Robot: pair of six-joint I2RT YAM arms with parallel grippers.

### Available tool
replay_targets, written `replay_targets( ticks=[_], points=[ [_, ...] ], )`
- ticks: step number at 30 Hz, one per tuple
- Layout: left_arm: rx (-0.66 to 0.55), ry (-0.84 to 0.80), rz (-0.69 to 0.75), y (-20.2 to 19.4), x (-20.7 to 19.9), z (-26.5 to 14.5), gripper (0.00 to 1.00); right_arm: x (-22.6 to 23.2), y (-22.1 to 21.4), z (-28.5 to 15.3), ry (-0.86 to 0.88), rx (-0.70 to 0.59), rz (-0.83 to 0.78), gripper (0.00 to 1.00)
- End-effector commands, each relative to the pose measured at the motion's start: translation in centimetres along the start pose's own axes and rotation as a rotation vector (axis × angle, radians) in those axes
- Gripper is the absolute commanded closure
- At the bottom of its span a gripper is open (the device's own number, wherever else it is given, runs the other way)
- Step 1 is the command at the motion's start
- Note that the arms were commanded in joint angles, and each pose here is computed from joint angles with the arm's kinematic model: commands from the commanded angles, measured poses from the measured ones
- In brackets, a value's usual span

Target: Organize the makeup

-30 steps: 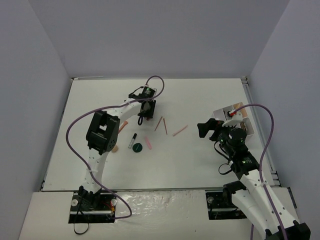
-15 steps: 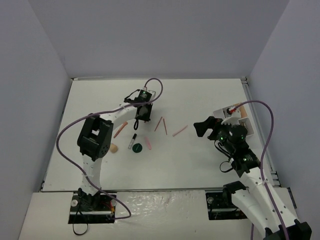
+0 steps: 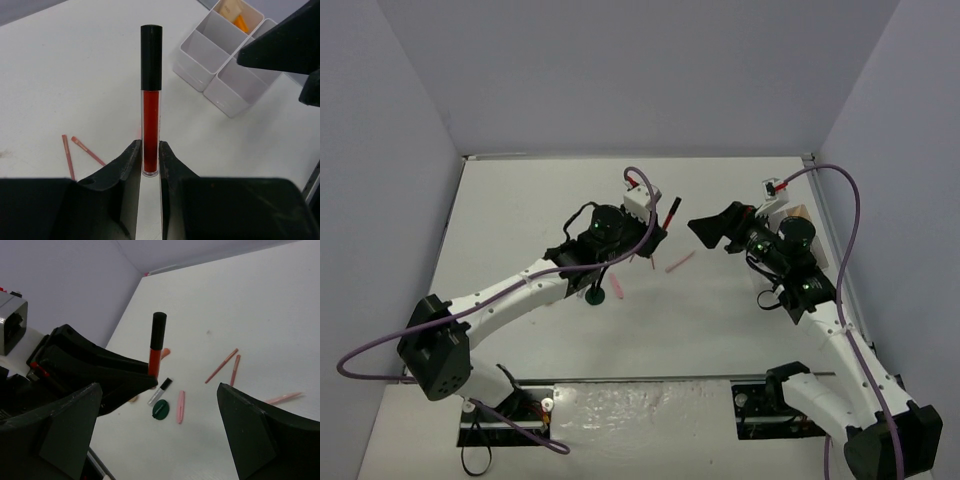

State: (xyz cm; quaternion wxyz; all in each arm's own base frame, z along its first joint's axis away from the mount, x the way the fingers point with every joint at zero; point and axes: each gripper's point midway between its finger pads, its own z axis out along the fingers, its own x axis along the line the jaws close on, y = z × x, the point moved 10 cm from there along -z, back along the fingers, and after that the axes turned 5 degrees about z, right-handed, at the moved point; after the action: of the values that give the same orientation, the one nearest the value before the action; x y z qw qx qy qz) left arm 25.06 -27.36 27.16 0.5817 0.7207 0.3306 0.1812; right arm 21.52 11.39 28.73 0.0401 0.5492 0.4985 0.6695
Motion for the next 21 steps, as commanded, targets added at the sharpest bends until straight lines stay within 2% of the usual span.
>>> replay_targets(
  ticks=[1, 7, 13, 16, 21],
  points=[
    [-0.251, -0.101, -0.002, 4.8, -2.5, -1.2, 1.0, 3.4, 3.2, 0.8, 0.18, -0.066, -0.028, 0.04],
    [-0.277, -0.135, 0.001, 5.5, -3.8, -1.6, 1.0, 3.7, 3.3, 1.9, 0.216, -0.051, -0.019, 0.07],
    [-0.296, -0.145, 0.001, 6.1, -4.4, -1.9, 1.0, 3.1, 2.6, 2.7, 0.214, -0.017, -0.016, 0.14],
    [-0.299, -0.146, -0.002, 6.2, -4.4, -1.8, 1.0, 3.0, 2.4, 2.8, 0.211, -0.008, -0.017, 0.22],
    [-0.29, -0.155, 0.001, 6.3, -4.7, -1.5, 1.0, 2.5, 2.0, 2.9, 0.188, 0.003, -0.033, 0.48]
  ],
)
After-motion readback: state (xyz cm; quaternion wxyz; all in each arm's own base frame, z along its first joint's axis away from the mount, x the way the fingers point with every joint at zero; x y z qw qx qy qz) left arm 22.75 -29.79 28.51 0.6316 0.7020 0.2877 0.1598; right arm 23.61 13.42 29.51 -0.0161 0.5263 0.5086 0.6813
